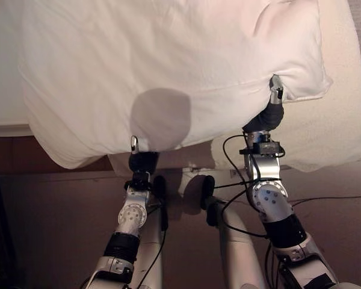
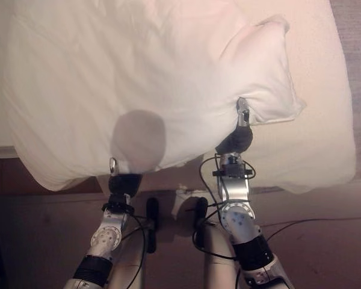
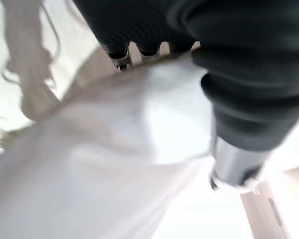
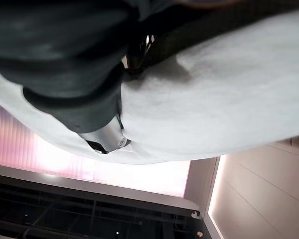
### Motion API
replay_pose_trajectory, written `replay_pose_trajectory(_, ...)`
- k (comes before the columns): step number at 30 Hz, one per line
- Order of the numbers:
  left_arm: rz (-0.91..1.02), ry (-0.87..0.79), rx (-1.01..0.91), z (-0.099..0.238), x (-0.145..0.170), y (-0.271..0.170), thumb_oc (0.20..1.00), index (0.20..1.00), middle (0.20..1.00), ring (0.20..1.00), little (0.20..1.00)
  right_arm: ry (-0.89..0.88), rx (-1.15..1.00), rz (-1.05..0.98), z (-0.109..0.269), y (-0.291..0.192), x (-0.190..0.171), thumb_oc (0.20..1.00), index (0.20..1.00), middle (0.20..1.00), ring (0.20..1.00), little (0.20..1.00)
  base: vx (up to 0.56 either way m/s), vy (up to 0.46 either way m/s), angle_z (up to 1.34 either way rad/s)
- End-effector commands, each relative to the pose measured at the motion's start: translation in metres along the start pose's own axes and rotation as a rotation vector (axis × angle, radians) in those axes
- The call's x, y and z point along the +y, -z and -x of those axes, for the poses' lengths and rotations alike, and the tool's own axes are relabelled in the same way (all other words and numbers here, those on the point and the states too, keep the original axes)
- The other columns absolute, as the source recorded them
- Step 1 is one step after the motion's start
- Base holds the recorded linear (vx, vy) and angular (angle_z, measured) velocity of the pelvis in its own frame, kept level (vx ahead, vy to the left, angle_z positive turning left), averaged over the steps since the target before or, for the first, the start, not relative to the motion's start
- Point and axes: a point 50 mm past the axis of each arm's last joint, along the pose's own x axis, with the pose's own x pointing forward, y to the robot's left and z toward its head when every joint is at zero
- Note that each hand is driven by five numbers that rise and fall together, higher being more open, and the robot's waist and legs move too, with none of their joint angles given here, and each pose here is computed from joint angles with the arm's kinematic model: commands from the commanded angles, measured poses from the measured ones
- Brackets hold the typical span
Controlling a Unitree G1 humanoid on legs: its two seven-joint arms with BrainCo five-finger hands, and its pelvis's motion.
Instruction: Make the bed
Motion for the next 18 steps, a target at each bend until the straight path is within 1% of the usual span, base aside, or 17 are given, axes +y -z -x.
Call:
replay_pose_trajectory(1,-0.073,0.142,-0.071,-0.007,-0.027,-0.016,0.200,0.200,0.200,0.200,0.200,-0.176,-0.123,-0.021,0.003,-0.021,0.033,0.200,0.200,0.200,0.200,0.200,0.00,0.000,0.00)
replay_pose_trajectory(9,-0.080,0.170,-0.119,-0.010,-0.037,-0.023,0.200,0.200,0.200,0.200,0.200,-0.161,-0.125,-0.018,0.005,-0.021,0.031,0.200,0.200,0.200,0.200,0.200,0.00,0.000,0.00)
replay_pose_trajectory(15,-0.100,0.165,-0.169,-0.012,-0.041,-0.030,0.200,0.200,0.200,0.200,0.200,-0.150,-0.128,-0.014,0.007,-0.022,0.030,0.200,0.200,0.200,0.200,0.200,0.00,-0.010,0.01)
replay_pose_trajectory(18,-0.117,0.146,-0.226,-0.009,-0.046,-0.038,0.200,0.200,0.200,0.200,0.200,-0.130,-0.145,-0.001,0.009,-0.025,0.028,0.200,0.200,0.200,0.200,0.200,0.01,-0.065,0.03)
